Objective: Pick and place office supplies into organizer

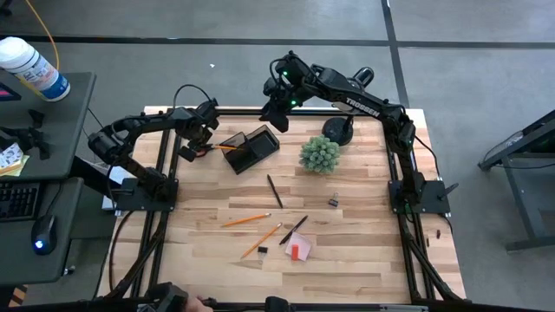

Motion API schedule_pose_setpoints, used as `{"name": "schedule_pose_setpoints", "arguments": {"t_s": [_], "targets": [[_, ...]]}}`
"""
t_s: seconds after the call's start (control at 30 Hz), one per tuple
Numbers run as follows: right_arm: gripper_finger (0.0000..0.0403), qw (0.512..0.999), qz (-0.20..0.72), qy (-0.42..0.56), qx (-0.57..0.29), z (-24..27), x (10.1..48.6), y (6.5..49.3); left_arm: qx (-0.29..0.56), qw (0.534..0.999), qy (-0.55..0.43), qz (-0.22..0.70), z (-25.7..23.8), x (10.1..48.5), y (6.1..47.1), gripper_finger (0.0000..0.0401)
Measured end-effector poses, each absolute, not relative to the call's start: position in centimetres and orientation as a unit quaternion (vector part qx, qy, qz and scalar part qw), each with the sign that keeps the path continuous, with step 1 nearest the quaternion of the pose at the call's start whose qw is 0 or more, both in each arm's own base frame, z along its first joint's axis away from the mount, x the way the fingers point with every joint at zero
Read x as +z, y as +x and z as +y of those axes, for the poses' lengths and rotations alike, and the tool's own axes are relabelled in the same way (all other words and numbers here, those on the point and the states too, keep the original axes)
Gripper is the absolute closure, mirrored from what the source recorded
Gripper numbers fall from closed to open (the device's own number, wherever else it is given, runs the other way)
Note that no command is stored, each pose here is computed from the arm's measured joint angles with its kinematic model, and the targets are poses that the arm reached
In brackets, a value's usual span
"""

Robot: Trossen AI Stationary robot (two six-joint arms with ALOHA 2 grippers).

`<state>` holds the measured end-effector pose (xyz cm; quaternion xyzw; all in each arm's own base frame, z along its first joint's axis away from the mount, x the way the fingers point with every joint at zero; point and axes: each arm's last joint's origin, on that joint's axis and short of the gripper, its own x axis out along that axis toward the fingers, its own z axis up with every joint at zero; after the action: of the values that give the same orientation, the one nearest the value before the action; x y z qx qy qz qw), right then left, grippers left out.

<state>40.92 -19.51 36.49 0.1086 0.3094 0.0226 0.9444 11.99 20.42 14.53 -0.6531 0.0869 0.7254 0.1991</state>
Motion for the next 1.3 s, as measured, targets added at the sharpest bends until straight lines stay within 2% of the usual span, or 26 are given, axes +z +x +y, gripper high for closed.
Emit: {"name": "schedule_pose_setpoints", "arguments": {"t_s": [0.47, 0.8, 1.1, 1.2, 1.3], "targets": [[0.0263, 0.945, 0.31, 0.105, 0.024, -19.5, 36.5, 40.9, 0.758, 0.2, -0.616, 0.078, 20.7, 14.5, 11.1, 0.0304], [0.0263, 0.945, 0.31, 0.104, 0.024, -19.5, 36.5, 40.9, 0.748, 0.229, -0.617, 0.087, 21.8, 13.6, 11.4, 0.0304], [0.0263, 0.941, 0.317, 0.113, 0.023, -19.5, 36.4, 40.8, 0.749, 0.219, -0.618, 0.089, 22.1, 13.1, 11.6, 0.0305], [0.0263, 0.941, 0.317, 0.113, 0.023, -19.5, 36.4, 40.8, 0.748, 0.229, -0.614, 0.103, 22.1, 13.1, 11.6, 0.0316], [0.0263, 0.941, 0.317, 0.114, 0.023, -19.5, 36.4, 40.8, 0.745, 0.248, -0.606, 0.13, 22.1, 13.1, 11.6, 0.0344]]}}
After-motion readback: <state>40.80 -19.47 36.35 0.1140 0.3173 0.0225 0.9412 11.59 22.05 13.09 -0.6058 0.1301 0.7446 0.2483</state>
